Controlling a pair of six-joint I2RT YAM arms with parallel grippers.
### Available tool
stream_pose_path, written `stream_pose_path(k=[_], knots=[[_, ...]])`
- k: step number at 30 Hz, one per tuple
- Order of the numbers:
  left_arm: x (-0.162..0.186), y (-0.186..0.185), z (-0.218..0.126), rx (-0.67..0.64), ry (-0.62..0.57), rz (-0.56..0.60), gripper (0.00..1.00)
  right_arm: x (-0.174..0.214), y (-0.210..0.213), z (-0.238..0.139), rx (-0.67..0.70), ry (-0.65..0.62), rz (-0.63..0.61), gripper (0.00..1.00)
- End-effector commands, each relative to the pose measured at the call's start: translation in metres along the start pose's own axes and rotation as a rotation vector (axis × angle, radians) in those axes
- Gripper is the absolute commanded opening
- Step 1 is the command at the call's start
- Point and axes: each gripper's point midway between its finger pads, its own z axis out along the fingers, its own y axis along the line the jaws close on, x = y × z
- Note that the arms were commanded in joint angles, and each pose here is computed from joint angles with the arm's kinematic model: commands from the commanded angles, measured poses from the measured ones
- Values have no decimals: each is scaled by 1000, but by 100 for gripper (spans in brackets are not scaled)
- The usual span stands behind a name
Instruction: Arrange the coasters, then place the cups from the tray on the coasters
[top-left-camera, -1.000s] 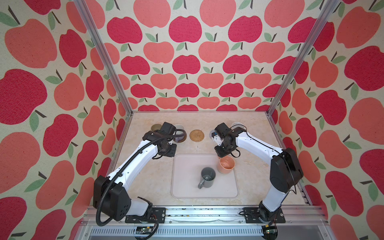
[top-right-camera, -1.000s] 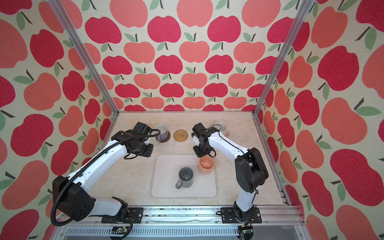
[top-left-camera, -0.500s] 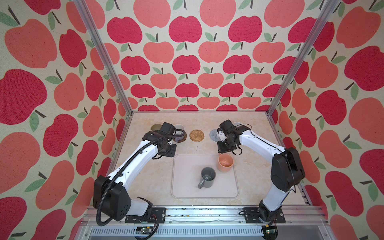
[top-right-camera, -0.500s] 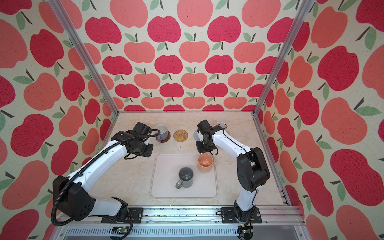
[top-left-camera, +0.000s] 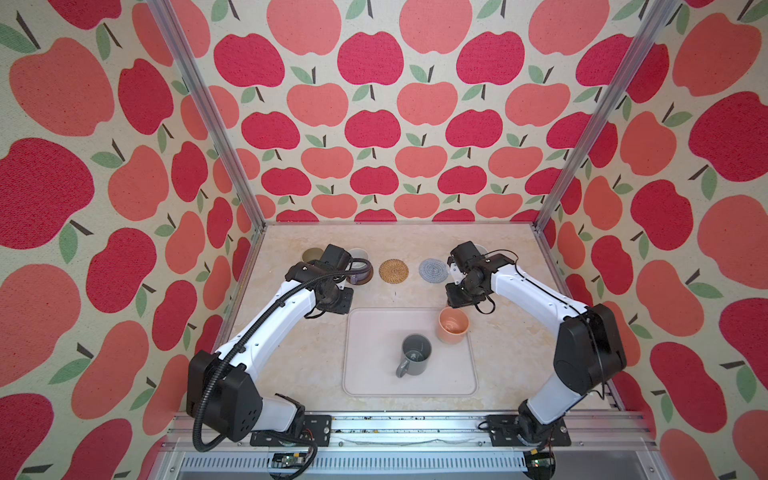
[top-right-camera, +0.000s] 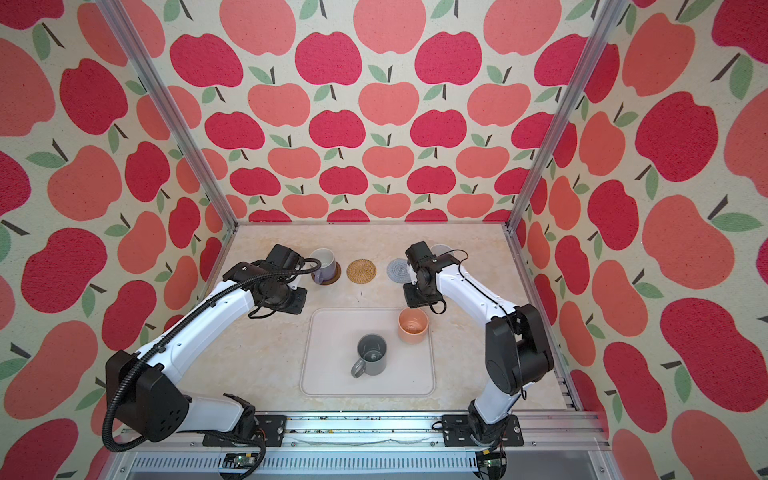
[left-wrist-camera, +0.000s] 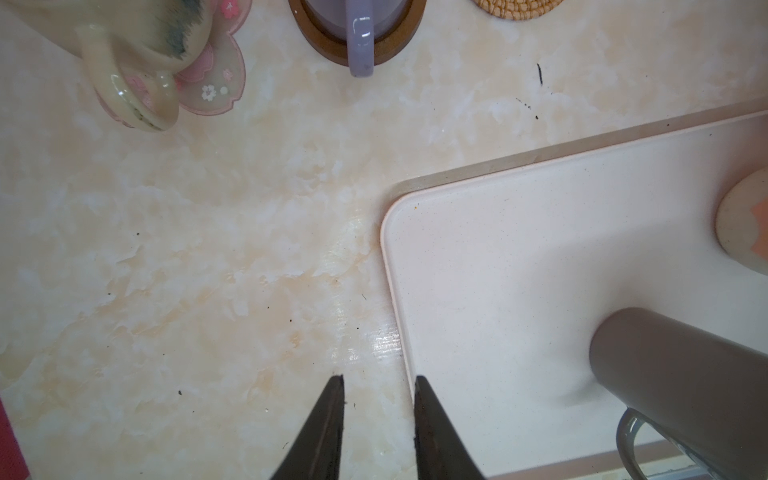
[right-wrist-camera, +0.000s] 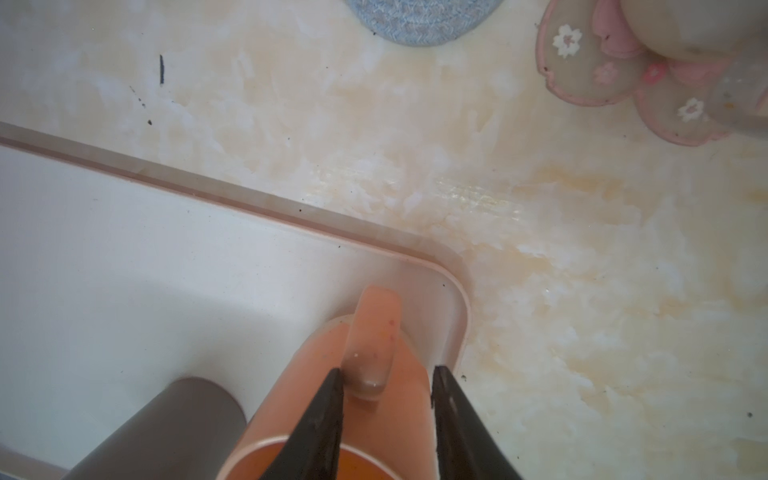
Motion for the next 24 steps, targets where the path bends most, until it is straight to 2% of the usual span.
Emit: stream_pose_path(k=[1,13,20,24], knots=[[-8,-3,-1,17,-4,-2,31,22,-20,-8,60,40,36,41],[-9,-9,2,10,11,23,31,46,-45,-12,116,32,115,44],[-10,-11,2,11,10,28,31,59,-38,-1,65,75,129,42],[-10,-11,2,8,7,31,31,65,-30,1,11,53,152,41]])
